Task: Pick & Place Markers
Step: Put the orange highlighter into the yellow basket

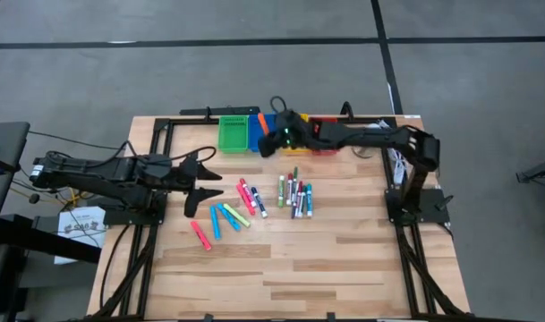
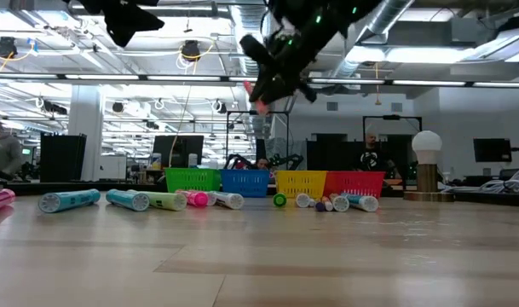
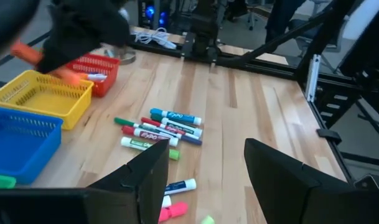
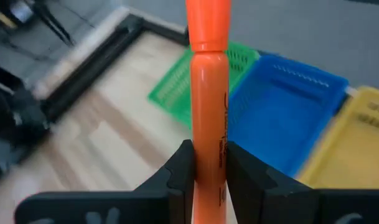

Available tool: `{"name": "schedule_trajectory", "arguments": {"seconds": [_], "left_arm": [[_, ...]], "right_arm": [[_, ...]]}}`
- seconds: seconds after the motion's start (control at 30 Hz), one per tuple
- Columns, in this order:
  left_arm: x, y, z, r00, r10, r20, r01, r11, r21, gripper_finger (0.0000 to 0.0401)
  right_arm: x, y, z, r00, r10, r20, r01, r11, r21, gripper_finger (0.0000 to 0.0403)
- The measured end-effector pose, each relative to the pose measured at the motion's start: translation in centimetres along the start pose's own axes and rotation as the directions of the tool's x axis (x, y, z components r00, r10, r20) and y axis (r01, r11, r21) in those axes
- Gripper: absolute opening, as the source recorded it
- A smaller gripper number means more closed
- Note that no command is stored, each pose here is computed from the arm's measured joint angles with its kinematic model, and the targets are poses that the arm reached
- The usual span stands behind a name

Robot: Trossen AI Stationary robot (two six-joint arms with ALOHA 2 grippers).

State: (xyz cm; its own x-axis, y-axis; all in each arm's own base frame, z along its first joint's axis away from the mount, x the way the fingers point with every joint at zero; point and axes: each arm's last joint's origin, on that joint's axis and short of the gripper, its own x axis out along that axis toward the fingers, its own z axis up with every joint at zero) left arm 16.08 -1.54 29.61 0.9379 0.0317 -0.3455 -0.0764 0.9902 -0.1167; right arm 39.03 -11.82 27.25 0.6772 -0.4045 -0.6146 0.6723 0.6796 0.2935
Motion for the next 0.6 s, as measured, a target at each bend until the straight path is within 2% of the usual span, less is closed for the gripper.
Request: {"name": "schedule_trajectory", "arguments": {"seconds": [0.13,0.3,0.6], "left_arm": [[0.3,0.0,-0.1,1.0,0.018,-0.014,-0.018,1.0,-0.007,0.0208],[0.5,0.1,-0.2,0.998,0.057,-0.013,-0.057,0.998,-0.013,0.0208],[0.6,0.5,-0.1,0.983,0.183,0.007,-0.183,0.983,-0.015,0.0208]], "right_arm": [[2.1,-2.9,0.2,0.996,-0.049,-0.07,0.052,0.998,0.04,0.0063],[2.8,-5.9,0.3,0.977,-0.148,-0.153,0.158,0.986,0.057,0.0063],[2.7,-9.1,0.4,0.939,-0.221,-0.263,0.223,0.975,-0.021,0.007]]}}
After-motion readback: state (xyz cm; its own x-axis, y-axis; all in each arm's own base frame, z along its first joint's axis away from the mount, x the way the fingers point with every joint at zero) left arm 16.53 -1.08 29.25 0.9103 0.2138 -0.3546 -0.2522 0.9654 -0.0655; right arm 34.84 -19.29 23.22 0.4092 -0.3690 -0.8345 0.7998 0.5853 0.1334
